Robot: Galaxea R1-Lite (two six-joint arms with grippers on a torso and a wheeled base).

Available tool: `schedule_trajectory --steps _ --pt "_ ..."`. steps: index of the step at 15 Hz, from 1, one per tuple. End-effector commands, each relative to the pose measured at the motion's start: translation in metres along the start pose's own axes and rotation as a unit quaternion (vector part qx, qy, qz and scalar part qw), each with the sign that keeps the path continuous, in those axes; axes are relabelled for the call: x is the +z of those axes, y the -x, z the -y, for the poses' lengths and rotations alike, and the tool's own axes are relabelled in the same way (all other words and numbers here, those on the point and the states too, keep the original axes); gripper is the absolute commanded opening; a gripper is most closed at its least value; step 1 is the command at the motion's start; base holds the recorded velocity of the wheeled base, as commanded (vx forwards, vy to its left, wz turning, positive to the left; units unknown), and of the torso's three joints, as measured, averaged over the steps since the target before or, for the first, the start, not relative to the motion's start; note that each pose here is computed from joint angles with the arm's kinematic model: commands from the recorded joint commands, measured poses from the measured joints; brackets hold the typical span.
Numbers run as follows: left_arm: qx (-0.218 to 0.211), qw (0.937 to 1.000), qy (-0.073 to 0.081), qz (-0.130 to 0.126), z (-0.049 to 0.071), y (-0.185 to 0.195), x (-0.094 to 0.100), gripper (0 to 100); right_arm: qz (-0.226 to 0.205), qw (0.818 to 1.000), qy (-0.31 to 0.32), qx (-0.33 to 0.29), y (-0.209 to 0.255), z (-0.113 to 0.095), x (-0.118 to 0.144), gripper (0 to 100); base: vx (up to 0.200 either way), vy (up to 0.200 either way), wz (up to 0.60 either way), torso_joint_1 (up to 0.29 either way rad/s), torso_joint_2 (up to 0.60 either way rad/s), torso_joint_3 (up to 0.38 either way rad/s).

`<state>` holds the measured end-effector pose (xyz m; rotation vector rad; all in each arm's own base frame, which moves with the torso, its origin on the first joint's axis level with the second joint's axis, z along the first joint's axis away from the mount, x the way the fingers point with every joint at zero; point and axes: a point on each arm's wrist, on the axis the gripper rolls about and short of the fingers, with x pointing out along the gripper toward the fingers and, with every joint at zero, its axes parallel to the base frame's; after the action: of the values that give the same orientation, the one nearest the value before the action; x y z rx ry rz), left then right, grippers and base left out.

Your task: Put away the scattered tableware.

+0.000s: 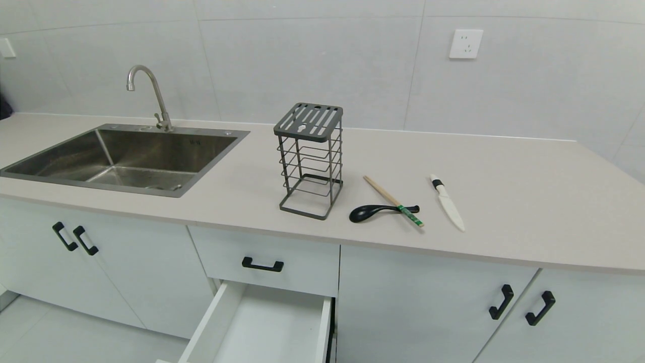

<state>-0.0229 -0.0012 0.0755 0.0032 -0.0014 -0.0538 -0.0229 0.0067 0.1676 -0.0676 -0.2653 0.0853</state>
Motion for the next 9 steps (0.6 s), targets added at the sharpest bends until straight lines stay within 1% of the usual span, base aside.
schedule_trajectory --steps 1,3,4,5,7,9 --pt "0.0 1.0 0.0 -0.001 0.0 0.0 0.0 100 -0.057 0.996 0.016 0.063 -0.046 0.007 0.036 100 0.0 0.0 0.0 0.0 0.0 0.0" --pt "0.0 1.0 0.0 -0.001 0.0 0.0 0.0 100 -0.083 0.991 0.039 0.093 -0.07 0.011 0.034 100 0.0 0.0 0.0 0.0 0.0 0.0" --pt "0.0 1.0 0.0 -0.001 0.0 0.0 0.0 100 -0.1 0.987 0.035 0.118 -0.087 0.013 0.033 100 0.0 0.0 0.0 0.0 0.0 0.0" --pt "0.0 1.0 0.0 -0.001 0.0 0.0 0.0 100 -0.114 0.985 0.03 0.129 -0.1 0.015 0.033 100 0.0 0.0 0.0 0.0 0.0 0.0" --pt "0.0 1.0 0.0 -0.001 0.0 0.0 0.0 100 -0.122 0.979 0.021 0.16 -0.127 0.015 0.042 100 0.0 0.0 0.0 0.0 0.0 0.0" --pt "0.0 1.0 0.0 -0.001 0.0 0.0 0.0 100 -0.129 0.969 0.015 0.208 -0.154 0.007 0.048 100 0.0 0.0 0.0 0.0 0.0 0.0"
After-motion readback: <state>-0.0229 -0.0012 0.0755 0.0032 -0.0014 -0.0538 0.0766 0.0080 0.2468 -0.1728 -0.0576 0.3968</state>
